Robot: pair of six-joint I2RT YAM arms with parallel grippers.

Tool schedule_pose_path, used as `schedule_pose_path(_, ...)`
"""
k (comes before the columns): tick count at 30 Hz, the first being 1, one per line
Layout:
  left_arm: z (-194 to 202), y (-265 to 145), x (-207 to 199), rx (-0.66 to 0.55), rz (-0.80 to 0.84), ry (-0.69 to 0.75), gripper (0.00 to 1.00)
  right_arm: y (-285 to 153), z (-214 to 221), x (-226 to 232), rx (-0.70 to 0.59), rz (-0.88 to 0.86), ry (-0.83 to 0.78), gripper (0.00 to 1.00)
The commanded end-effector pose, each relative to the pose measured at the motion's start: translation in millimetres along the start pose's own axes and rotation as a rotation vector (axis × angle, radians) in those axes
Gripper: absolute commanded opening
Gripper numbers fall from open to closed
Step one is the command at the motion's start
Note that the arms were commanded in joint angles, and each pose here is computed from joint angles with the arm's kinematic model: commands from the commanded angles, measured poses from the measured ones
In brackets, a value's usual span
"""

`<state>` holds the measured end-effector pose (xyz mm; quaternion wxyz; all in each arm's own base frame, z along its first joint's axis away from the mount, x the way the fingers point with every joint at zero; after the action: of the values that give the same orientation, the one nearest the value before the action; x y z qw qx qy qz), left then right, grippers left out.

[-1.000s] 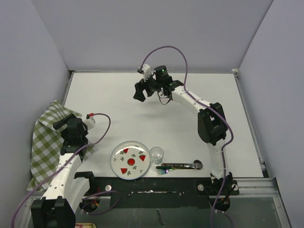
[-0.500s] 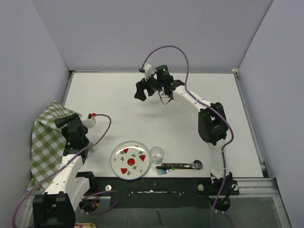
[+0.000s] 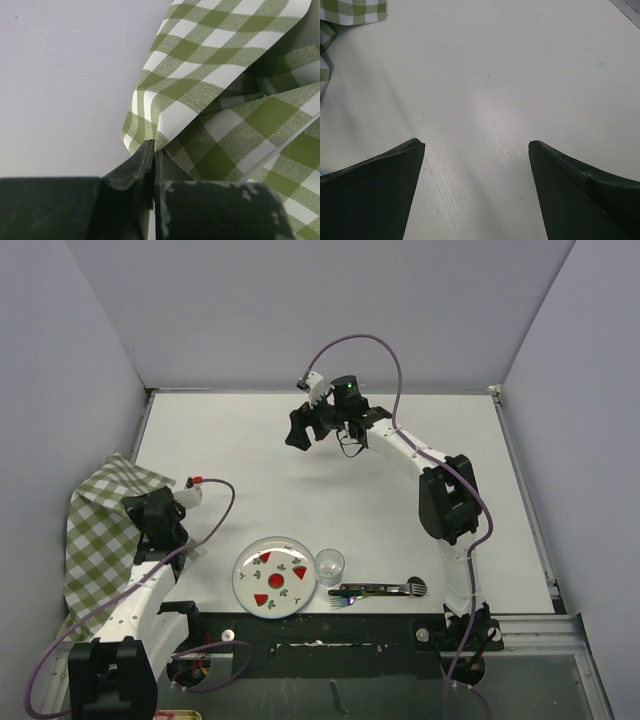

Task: Set the dinner table for one person
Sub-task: Pick up the napkin from the corner of the board.

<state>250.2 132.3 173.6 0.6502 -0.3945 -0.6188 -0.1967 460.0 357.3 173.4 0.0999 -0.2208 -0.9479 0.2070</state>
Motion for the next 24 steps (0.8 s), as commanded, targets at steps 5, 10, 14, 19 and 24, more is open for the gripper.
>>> schedule_pose_path(5, -56, 6, 46, -0.107, 0.035, -0.258, 0.0, -3, -22, -10, -0.059, 0.018, -0.032, 0.88)
schedule_pose_path(10, -112, 9, 66, -0.229, 0.09, -0.337, 0.0, -11, -20, -19, -0.052, 0.051, -0.034, 0.88)
schedule_pose_path(14, -155, 7, 73, -0.295, 0.182, -0.438, 0.0, -27, -21, -38, -0.057, 0.096, -0.004, 0.88)
schedule_pose_path(19, -207, -7, 69, -0.366, 0.39, -0.58, 0.0, -54, -18, -68, -0.067, 0.157, 0.055, 0.88)
schedule_pose_path(24, -256, -24, 68, -0.494, 0.465, -0.576, 0.0, -77, -13, -89, -0.066, 0.213, 0.08, 0.87)
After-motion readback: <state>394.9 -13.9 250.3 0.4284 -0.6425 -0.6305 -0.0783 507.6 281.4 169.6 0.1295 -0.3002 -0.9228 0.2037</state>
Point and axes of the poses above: each gripper's point midway between its finger pads, its own y axis out along the fingers, its own x axis along the line the jaws close on, z = x × y, the point moved 2 cm from there along -y, back along the fingers, and after that the axes turned 5 degrees about -y, right-handed, at the moved point
